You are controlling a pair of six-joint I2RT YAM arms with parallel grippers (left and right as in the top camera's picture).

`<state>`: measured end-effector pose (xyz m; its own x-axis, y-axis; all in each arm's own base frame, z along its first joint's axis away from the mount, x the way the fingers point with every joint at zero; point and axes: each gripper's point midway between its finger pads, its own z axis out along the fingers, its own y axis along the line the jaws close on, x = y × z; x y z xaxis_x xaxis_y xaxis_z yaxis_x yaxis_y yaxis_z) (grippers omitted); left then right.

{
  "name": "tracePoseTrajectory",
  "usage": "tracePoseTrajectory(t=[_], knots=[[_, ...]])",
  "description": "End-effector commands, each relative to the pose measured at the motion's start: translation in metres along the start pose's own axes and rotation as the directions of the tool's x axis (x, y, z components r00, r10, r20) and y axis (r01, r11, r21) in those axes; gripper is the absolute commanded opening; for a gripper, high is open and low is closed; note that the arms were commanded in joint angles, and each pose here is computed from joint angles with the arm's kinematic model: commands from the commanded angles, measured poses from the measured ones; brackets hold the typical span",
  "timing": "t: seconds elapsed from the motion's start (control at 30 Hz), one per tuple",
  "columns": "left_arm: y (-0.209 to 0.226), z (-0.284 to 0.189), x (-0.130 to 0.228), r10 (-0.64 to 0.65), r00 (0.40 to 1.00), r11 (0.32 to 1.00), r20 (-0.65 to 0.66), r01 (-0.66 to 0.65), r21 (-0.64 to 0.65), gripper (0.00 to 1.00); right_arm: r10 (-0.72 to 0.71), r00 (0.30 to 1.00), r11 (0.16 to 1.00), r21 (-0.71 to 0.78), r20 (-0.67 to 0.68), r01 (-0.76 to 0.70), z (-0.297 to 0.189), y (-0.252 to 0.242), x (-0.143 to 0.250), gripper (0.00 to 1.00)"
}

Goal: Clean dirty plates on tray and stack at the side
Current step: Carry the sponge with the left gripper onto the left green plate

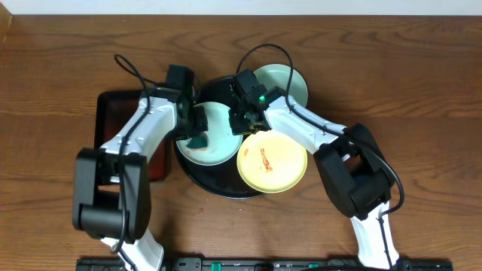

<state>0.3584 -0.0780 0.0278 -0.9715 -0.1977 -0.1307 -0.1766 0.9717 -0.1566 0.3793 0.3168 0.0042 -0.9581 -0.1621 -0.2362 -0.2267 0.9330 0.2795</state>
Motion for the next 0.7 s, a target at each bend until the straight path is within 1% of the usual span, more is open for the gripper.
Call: tracePoseTrajectory(t=[0.0, 0.1, 0.27, 0.43, 0.53, 0.67], knots=[[0.004, 0.014, -0.004, 0.011, 1.000, 0.998, 0.022, -0.009, -0.064, 0.07, 0.003, 0.999, 0.997, 0.080, -0.051, 0.001, 0.018, -0.016, 0.018, 0.03], [-0.007, 0.023, -0.014, 0.056, 0.997, 0.998, 0.062, -0.053, -0.046, 0.08, 0.003, 0.999, 0.997, 0.080, -0.051, 0.001, 0.018, -0.016, 0.018, 0.04], [-0.017, 0.026, -0.037, 0.066, 0.986, 0.998, 0.156, -0.063, -0.021, 0.08, 0.001, 0.999, 0.997, 0.080, -0.052, 0.003, 0.018, -0.016, 0.019, 0.04], [-0.002, 0.024, -0.043, 0.044, 0.981, 0.994, 0.190, -0.024, -0.108, 0.07, 0.001, 0.999, 0.997, 0.080, -0.053, 0.003, 0.018, -0.016, 0.019, 0.03], [0.005, 0.026, -0.029, 0.040, 0.991, 0.991, 0.132, -0.022, -0.132, 0.08, 0.001, 0.999, 0.997, 0.080, -0.052, 0.003, 0.018, -0.016, 0.019, 0.03], [0.007, 0.027, 0.007, 0.028, 0.999, 0.992, -0.022, -0.031, -0.119, 0.07, 0.001, 0.999, 0.997, 0.080, -0.052, 0.003, 0.018, -0.016, 0.019, 0.03]])
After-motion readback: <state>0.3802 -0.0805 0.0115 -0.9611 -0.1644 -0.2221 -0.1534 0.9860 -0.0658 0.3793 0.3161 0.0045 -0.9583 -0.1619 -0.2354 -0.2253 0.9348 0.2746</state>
